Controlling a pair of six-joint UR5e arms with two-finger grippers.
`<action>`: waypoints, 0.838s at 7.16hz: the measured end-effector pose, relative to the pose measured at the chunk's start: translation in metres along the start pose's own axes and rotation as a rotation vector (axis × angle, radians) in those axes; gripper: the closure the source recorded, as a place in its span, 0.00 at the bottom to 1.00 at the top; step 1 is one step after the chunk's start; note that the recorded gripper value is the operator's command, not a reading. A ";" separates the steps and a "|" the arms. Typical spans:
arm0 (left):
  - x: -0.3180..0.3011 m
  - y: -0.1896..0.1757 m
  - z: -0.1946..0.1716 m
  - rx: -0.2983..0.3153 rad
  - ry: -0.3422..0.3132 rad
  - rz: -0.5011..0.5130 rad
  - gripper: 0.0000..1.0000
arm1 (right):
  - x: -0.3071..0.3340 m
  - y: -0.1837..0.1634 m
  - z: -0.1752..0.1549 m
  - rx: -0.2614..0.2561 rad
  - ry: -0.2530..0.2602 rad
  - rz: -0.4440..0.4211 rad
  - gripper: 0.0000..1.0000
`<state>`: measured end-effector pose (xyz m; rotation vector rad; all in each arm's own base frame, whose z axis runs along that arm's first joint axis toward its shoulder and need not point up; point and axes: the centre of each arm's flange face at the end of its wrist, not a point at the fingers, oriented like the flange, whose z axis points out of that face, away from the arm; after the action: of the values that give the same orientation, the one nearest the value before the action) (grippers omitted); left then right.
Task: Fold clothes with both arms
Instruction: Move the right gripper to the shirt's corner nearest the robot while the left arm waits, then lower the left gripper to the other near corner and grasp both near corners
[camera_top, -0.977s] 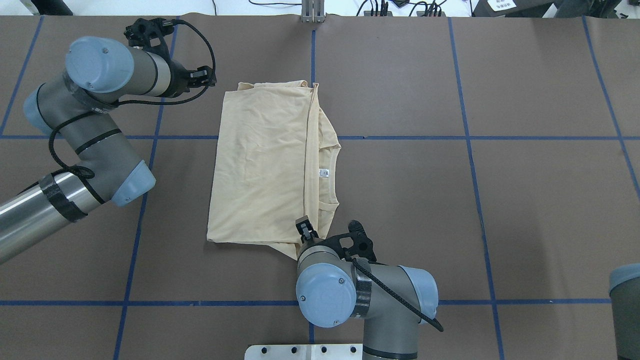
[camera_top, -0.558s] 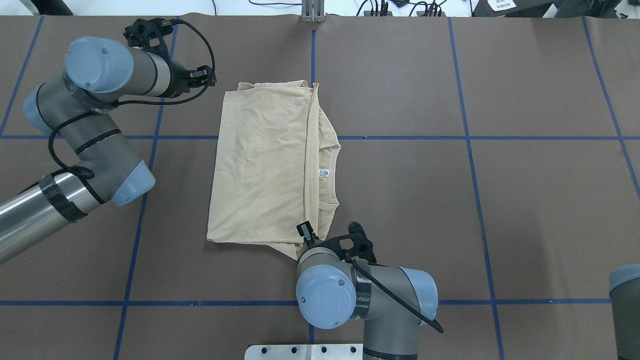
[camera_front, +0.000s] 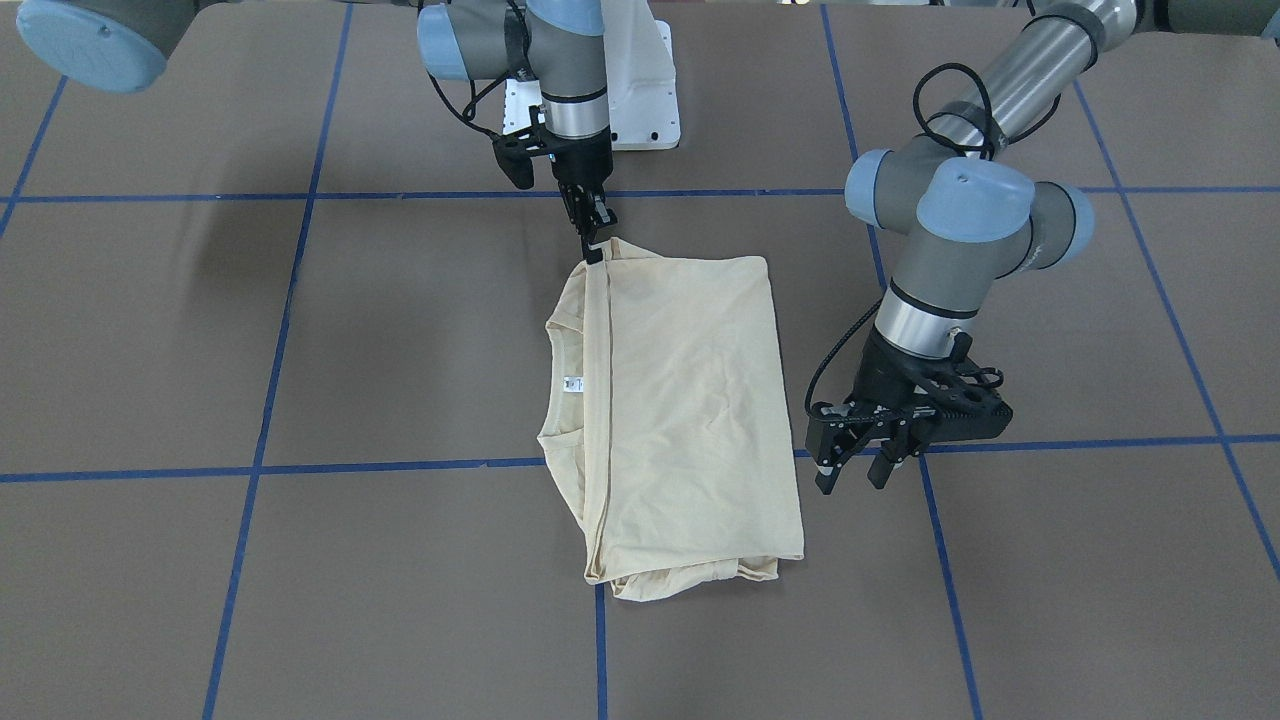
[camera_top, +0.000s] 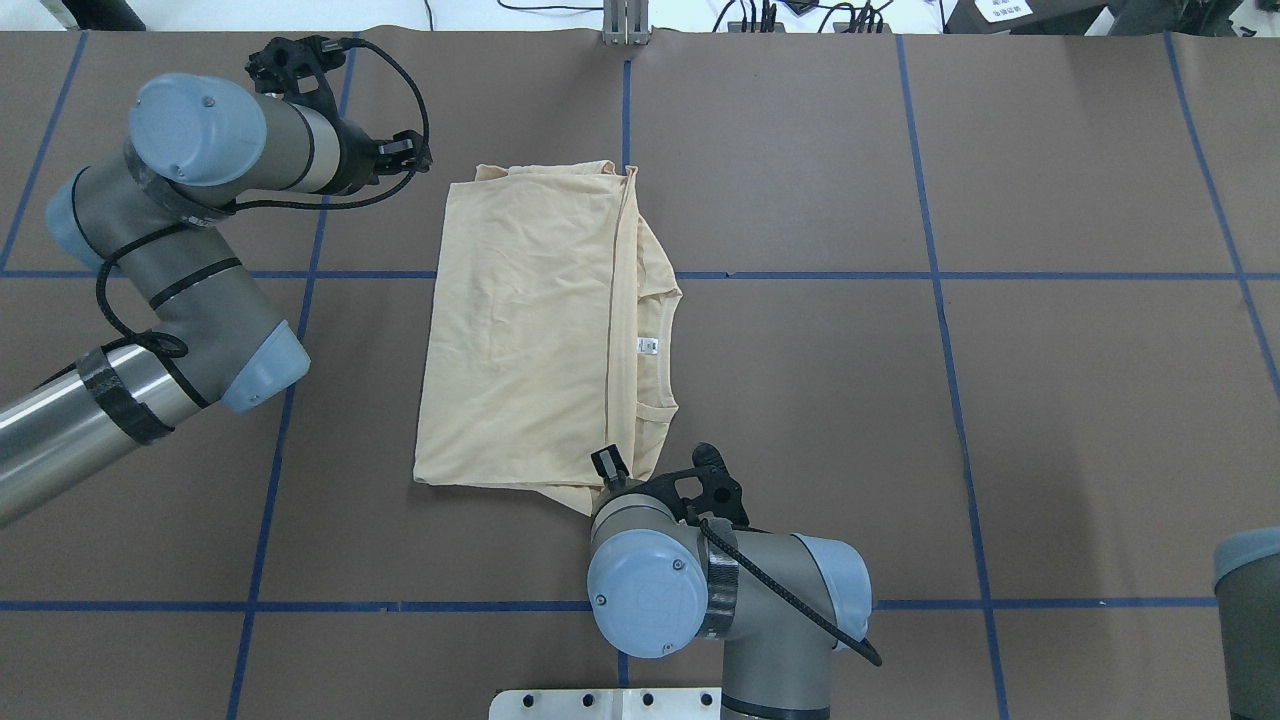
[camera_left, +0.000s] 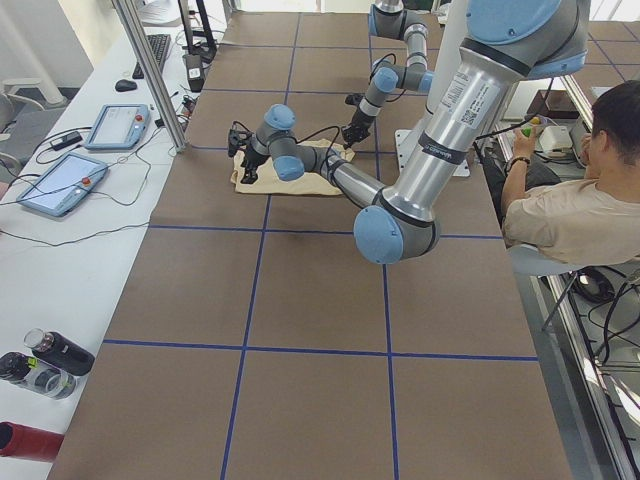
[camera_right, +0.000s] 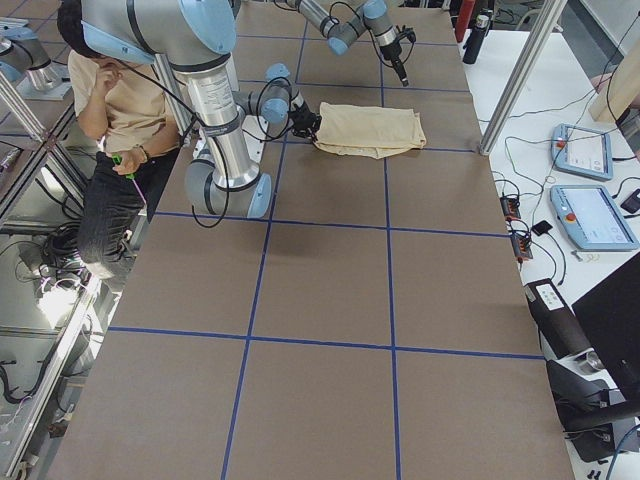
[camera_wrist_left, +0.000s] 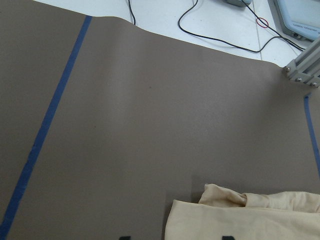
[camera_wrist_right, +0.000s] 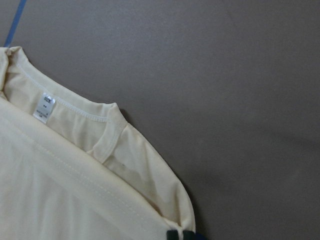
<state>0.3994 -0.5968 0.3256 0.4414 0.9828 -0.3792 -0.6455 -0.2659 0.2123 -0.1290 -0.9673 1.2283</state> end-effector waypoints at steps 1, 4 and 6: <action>-0.002 0.001 0.000 -0.001 -0.001 0.000 0.32 | -0.001 0.000 -0.001 -0.002 -0.001 0.000 1.00; 0.000 0.004 -0.013 -0.001 0.024 -0.005 0.32 | 0.001 -0.009 -0.017 0.001 0.015 -0.022 1.00; 0.004 0.019 -0.046 -0.038 0.091 -0.084 0.02 | 0.009 -0.024 -0.037 0.002 0.040 -0.040 1.00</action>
<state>0.3781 -0.5572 0.3031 0.3864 1.0977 -0.4183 -0.6023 -0.2527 0.2082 -0.1317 -0.9296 1.1863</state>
